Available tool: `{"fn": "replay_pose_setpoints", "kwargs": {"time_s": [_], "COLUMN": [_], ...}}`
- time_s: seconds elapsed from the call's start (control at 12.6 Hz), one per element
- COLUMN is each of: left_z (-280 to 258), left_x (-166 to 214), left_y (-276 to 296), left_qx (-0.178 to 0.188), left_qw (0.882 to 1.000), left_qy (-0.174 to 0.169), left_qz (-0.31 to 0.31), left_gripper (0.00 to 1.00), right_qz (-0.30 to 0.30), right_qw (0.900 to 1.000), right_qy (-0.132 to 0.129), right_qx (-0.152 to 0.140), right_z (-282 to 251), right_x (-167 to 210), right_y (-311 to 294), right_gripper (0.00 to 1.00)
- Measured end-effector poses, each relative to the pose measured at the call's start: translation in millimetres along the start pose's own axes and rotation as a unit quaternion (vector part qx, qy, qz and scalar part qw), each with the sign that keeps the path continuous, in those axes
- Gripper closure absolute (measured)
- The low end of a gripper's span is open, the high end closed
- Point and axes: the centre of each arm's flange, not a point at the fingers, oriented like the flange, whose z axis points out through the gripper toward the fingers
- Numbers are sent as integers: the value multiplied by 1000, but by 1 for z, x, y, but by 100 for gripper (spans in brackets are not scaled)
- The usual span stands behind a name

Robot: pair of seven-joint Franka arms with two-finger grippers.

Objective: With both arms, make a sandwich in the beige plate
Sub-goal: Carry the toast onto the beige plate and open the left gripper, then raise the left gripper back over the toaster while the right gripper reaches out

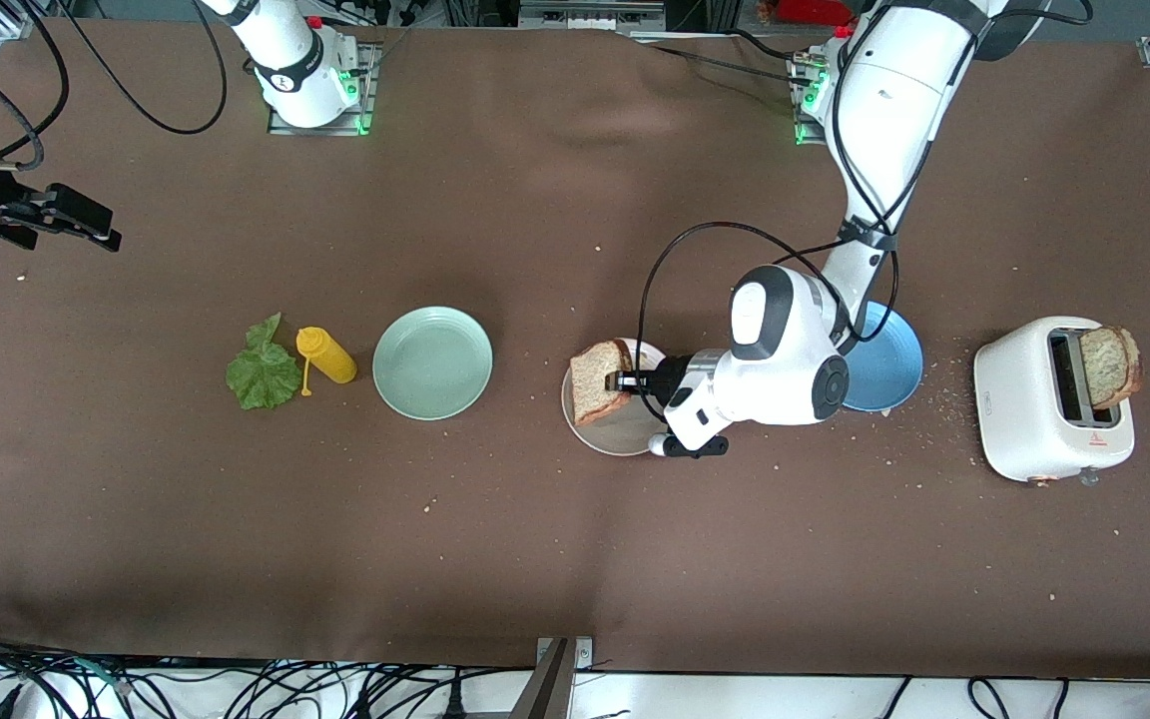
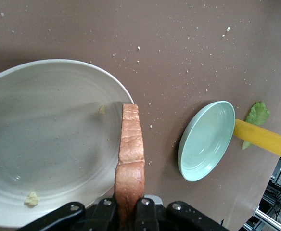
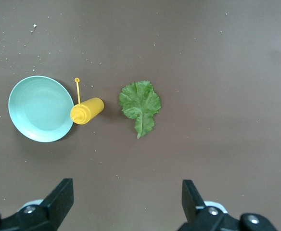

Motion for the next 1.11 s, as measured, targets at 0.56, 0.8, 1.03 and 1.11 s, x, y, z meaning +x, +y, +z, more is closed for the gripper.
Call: {"fn": "replay_pose_setpoints", "kwargs": {"time_s": [0.56, 0.8, 1.03, 1.11], "left_z": [-2, -31, -90, -117], "left_x": [17, 32, 44, 45], "left_y": [-37, -65, -97, -111], "left_qx": [23, 59, 124, 152], "left_qw": [999, 998, 991, 987], "left_qy": [9, 28, 47, 46], "left_qz": [-20, -17, -6, -5], "left_gripper": [33, 1, 0, 0], "right_qz": [0, 0, 0, 0], "right_qw": [1000, 1000, 1000, 1000], "right_qy": [0, 0, 0, 0], "right_qx": [0, 0, 0, 0], "right_z": [0, 0, 0, 0], "right_x": [0, 0, 0, 0], "right_y": [0, 0, 0, 0], "right_gripper": [0, 0, 0, 0]}}
